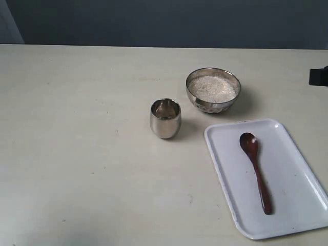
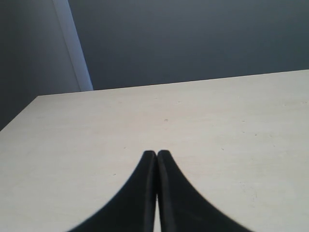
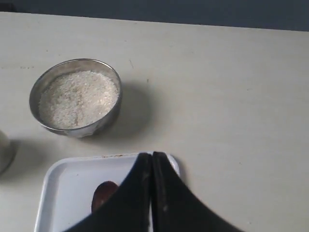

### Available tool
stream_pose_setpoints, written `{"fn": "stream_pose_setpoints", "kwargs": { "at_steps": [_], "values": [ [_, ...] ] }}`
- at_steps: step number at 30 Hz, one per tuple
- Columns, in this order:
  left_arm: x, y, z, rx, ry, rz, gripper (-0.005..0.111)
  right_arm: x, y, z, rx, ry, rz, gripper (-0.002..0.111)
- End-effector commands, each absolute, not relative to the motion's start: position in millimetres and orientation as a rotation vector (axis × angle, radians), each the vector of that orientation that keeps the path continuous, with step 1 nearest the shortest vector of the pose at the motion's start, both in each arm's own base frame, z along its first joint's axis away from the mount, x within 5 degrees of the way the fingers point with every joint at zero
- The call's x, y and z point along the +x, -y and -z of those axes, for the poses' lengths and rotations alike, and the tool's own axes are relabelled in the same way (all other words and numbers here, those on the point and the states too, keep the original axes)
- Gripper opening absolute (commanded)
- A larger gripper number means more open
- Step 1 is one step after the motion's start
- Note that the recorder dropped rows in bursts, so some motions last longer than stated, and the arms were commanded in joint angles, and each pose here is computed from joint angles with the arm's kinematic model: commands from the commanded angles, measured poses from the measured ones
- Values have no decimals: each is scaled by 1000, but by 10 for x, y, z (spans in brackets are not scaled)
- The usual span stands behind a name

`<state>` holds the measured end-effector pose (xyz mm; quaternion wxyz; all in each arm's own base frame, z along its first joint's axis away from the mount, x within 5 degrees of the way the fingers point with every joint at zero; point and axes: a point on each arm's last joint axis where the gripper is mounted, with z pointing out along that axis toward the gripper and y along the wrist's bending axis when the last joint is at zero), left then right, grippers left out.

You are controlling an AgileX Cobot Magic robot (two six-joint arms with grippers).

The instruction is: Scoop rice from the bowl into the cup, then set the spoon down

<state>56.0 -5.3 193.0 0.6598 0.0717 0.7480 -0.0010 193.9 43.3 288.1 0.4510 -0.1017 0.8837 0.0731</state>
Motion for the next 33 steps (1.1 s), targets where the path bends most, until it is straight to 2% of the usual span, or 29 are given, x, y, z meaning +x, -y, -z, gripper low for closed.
{"fn": "stream_pose_setpoints", "kwargs": {
  "at_steps": [1,2,6,16,26,33],
  "values": [
    [556,52,-1946,160,-1681,2,0,1803,-289,-2628,-162,-2182,-145,-1],
    [556,52,-1946,160,-1681,2,0,1738,-245,-2483,-94,-2145,-149,-1],
    [556,52,-1946,160,-1681,2,0,1538,-120,-2355,71,-2025,-153,-1],
    [556,52,-1946,160,-1681,2,0,1186,-90,-2600,26,-1827,-136,-1],
    [556,52,-1946,160,-1681,2,0,938,42,-2516,147,-1837,-55,-1],
    [556,52,-1949,160,-1678,2,0,717,-3,-2048,237,-1807,-161,-1]
  ]
}}
